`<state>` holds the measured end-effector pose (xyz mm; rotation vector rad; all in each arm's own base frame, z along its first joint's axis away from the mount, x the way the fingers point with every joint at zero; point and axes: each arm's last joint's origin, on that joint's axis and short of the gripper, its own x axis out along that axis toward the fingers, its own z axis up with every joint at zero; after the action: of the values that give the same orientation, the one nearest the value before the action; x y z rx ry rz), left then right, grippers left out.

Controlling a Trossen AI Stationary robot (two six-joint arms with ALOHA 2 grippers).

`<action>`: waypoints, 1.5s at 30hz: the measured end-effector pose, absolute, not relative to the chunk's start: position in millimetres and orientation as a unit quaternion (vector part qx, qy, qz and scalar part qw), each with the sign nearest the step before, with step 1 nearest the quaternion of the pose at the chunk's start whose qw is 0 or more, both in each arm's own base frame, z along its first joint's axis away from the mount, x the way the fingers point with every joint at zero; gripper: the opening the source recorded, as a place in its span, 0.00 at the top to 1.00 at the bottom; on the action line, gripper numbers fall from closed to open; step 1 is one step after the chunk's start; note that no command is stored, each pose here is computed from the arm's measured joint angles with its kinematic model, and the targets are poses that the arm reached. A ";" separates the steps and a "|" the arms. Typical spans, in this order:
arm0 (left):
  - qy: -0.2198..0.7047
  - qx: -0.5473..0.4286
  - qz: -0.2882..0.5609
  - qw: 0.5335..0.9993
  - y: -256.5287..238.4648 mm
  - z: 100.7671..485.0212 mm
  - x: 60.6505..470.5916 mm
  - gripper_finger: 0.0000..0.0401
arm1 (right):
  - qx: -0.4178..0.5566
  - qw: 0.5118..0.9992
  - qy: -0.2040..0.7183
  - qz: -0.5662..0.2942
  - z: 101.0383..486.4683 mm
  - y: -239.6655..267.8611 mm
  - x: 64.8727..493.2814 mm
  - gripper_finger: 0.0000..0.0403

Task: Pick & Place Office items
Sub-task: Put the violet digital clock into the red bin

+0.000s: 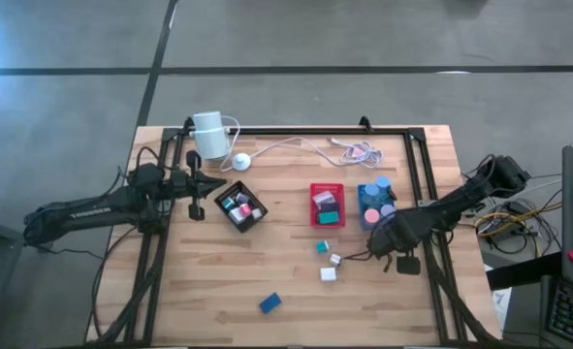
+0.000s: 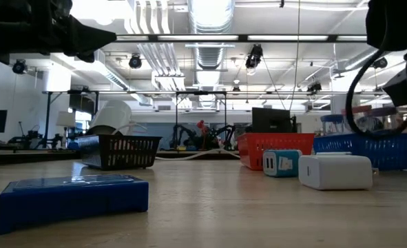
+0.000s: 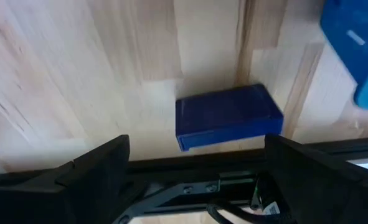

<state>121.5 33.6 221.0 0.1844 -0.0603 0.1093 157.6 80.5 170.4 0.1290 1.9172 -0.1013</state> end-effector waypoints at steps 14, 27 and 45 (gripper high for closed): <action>-0.019 0.099 0.054 0.993 34.5 218.7 124.0 0.99 | 0.073 0.606 0.789 -0.070 185.0 78.4 158.3 0.09; -0.022 0.097 0.055 0.994 34.6 219.2 124.1 0.99 | 0.133 0.602 0.765 -0.186 201.1 77.2 161.8 0.09; -0.022 0.097 0.054 0.994 34.5 219.2 124.1 0.99 | 0.203 0.655 0.679 -0.261 256.1 83.4 184.9 0.09</action>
<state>124.1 34.5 219.2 0.1943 -0.0442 0.1075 184.9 83.4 256.1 0.4606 1.5391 -0.5926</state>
